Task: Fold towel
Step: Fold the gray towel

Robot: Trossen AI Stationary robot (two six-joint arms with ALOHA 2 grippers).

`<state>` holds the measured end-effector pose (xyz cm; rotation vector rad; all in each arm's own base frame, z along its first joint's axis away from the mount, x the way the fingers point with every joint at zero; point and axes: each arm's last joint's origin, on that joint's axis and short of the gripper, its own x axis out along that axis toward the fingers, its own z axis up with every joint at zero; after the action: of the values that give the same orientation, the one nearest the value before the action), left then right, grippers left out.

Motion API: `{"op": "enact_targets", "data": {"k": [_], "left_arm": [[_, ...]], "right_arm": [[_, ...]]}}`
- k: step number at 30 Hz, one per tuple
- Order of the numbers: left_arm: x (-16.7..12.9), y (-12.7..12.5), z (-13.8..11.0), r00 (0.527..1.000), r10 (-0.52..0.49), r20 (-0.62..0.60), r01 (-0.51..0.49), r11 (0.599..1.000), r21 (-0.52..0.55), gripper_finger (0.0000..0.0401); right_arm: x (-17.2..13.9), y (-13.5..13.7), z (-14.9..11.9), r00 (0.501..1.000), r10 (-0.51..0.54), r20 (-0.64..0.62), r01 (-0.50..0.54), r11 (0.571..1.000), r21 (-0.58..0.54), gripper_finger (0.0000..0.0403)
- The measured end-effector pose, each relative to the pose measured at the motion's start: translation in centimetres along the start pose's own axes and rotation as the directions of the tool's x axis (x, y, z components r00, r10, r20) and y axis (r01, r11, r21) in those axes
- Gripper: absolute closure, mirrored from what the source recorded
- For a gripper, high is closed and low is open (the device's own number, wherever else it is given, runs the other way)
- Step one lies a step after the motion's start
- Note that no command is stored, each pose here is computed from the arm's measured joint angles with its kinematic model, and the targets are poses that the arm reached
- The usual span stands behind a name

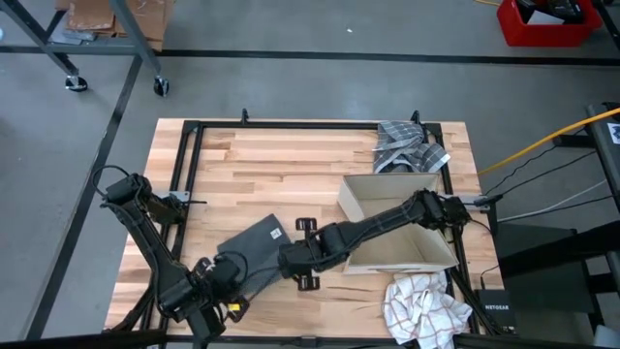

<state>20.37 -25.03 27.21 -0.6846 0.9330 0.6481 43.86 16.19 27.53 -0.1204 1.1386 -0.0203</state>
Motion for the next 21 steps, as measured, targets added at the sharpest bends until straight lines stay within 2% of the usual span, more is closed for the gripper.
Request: {"op": "enact_targets", "data": {"k": [6,14,17,21], "left_arm": [[-0.1,1.1,0.3,0.994,0.105,0.035,-0.101,0.991,-0.086,0.0400],[0.2,2.1,0.4,0.970,0.231,0.069,-0.224,0.969,-0.103,0.0400],[0.9,1.7,0.1,0.970,0.234,0.065,-0.225,0.966,-0.124,0.0400],[1.3,0.8,-0.4,0.986,0.162,0.034,-0.157,0.981,-0.113,0.0400]], "right_arm": [[0.6,-2.8,0.7,1.000,-0.025,0.000,0.025,0.999,0.022,0.0402],[1.2,-6.0,1.9,0.997,-0.036,0.065,0.034,0.999,0.035,0.0402],[1.3,-6.7,2.0,0.998,-0.028,0.057,0.025,0.998,0.049,0.0402],[1.4,-6.6,1.9,0.999,0.007,0.046,-0.009,0.999,0.043,0.0402]]}}
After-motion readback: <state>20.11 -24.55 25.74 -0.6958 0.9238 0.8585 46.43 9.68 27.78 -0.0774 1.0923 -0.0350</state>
